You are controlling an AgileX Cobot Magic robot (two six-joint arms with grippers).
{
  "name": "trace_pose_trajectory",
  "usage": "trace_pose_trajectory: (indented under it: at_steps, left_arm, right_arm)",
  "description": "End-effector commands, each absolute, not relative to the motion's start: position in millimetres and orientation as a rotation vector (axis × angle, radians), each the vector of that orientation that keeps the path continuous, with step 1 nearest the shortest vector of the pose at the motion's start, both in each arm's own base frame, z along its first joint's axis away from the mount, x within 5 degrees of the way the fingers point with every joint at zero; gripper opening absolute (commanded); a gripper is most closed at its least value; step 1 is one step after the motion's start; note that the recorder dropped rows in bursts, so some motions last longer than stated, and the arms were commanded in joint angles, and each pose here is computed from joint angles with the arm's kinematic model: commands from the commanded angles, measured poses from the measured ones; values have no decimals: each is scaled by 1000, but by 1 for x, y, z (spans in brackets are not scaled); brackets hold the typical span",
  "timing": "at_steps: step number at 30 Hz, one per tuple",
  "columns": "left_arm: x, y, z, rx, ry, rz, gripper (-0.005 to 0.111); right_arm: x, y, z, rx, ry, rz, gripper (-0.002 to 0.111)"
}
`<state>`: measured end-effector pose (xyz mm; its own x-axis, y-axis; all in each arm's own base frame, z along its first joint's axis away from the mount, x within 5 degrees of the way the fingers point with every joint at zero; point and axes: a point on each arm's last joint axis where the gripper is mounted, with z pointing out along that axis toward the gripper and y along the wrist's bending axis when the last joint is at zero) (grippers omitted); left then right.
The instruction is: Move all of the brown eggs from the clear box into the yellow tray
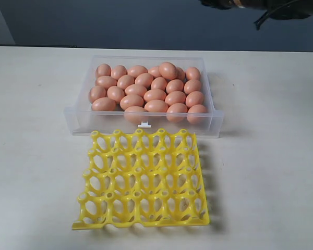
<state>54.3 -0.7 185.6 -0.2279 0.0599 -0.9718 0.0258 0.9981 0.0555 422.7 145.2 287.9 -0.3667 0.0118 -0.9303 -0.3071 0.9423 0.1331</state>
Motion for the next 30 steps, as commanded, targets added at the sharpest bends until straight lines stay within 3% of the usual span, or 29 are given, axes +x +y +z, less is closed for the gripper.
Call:
trace_pose_trajectory:
  at_steps: [1, 8, 10, 14, 21, 24, 28, 30]
  left_arm:
    - [54, 0, 185, 58, 1790, 34, 0]
    - [54, 0, 185, 58, 1790, 34, 0]
    - [54, 0, 185, 58, 1790, 34, 0]
    - [54, 0, 185, 58, 1790, 34, 0]
    - [54, 0, 185, 58, 1790, 34, 0]
    - [54, 0, 185, 58, 1790, 34, 0]
    - [54, 0, 185, 58, 1790, 34, 0]
    - [54, 0, 185, 58, 1790, 34, 0]
  right_arm:
    - [434, 144, 266, -139, 1936, 165, 23]
    - [427, 85, 253, -39, 2073, -673, 23]
    - [419, 74, 243, -86, 2234, -771, 23]
    - [408, 80, 217, -225, 2588, -414, 23]
    - [407, 120, 215, -293, 2578, 160, 23]
    - [404, 138, 222, -409, 2568, 274, 34]
    - [403, 161, 235, -527, 2570, 340, 62]
    - [408, 172, 241, -555, 2550, 352, 63]
